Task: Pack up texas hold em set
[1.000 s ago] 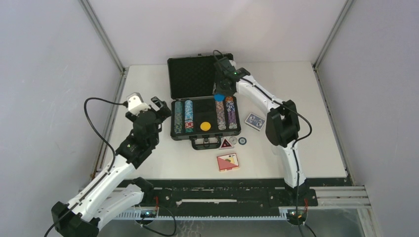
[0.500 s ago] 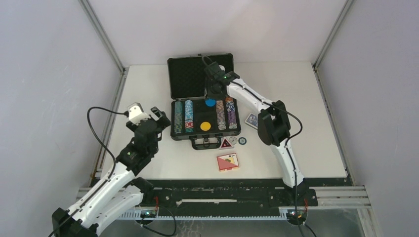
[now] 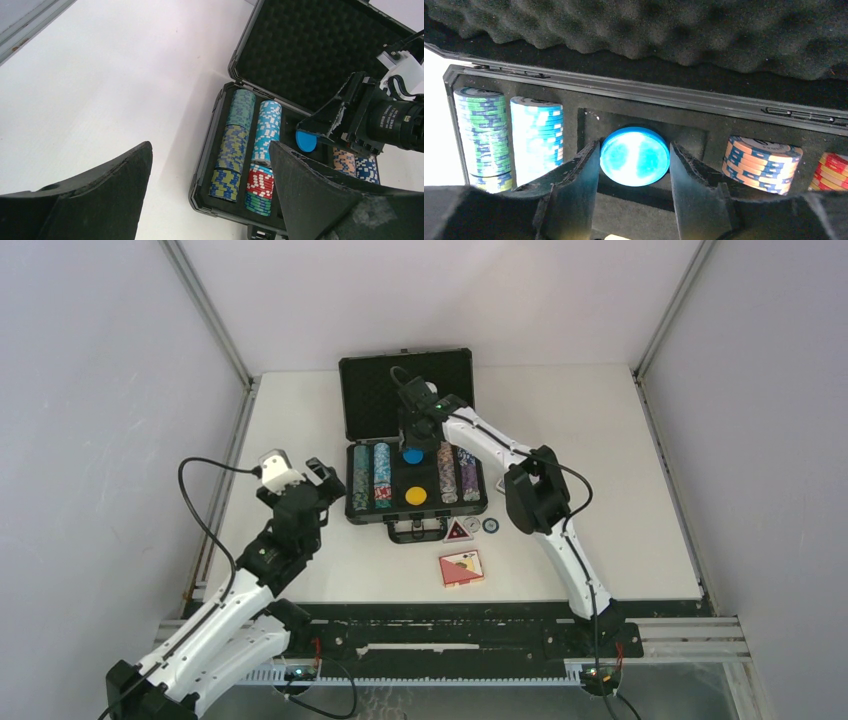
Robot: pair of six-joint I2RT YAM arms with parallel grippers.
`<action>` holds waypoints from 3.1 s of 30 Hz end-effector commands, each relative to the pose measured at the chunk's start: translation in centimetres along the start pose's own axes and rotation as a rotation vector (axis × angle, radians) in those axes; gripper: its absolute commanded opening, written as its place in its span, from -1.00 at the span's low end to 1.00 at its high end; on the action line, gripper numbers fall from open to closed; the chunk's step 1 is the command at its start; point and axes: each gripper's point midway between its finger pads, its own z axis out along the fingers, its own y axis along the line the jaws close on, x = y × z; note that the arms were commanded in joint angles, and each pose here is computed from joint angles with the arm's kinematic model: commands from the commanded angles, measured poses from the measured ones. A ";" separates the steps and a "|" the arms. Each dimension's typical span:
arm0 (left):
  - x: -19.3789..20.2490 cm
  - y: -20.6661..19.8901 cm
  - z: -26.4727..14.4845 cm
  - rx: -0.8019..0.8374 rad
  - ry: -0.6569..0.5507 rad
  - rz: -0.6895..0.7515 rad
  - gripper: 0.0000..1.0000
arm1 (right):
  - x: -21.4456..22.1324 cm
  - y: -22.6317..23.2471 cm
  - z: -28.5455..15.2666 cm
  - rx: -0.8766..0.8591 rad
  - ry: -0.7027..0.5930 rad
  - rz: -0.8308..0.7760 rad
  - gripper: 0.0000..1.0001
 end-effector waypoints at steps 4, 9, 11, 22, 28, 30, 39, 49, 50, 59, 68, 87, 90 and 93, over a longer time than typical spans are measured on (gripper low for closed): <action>0.1 -0.3 0.4 0.009 -0.008 -0.015 0.81 | -2.4 1.6 -0.4 -0.053 -0.085 -0.030 0.52; 0.3 -0.2 0.4 0.005 -0.004 -0.007 0.81 | -3.7 1.9 -1.6 -0.061 -0.142 -0.058 0.66; 0.4 -0.1 0.4 0.004 -0.004 -0.007 0.81 | -4.2 2.1 -2.4 -0.059 -0.173 -0.065 0.62; 0.6 0.1 0.5 -0.003 -0.004 0.000 0.81 | -2.6 2.5 -1.9 -0.033 -0.168 -0.071 -0.79; 0.8 0.3 0.5 -0.008 -0.004 0.004 0.81 | 0.1 0.6 0.7 0.008 -0.101 -0.053 -0.80; 0.9 0.4 0.6 -0.010 -0.004 0.009 0.81 | 0.7 0.0 1.2 0.015 -0.084 -0.044 -0.80; 1.2 0.3 0.9 -0.015 -0.001 0.024 0.81 | -1.3 1.3 -3.4 -0.056 -0.145 -0.058 -0.79; 1.2 0.7 0.8 -0.026 -0.008 0.027 0.81 | -4.1 4.9 -4.6 -0.182 -0.195 -0.077 -0.73; 1.2 0.8 0.8 -0.030 -0.008 0.029 0.81 | -4.0 4.9 -4.0 -0.179 -0.188 -0.076 -0.73; 1.6 1.0 1.1 -0.047 -0.001 0.051 0.81 | -1.1 3.1 0.8 -0.158 -0.093 -0.035 -0.73; 1.9 0.8 1.3 -0.044 0.007 0.059 0.82 | 0.7 0.8 1.8 -0.110 -0.065 -0.024 -0.73; 1.5 0.7 1.2 -0.034 -0.005 0.048 0.81 | -5.9 2.5 -6.7 -0.196 -0.261 -0.029 0.19; 1.5 0.8 1.1 -0.035 -0.008 0.046 0.82 | -4.7 1.0 -6.0 -0.165 -0.205 0.013 0.58; 1.4 0.7 1.1 -0.032 -0.008 0.043 0.81 | -3.2 -0.4 -5.4 -0.134 -0.150 0.026 0.72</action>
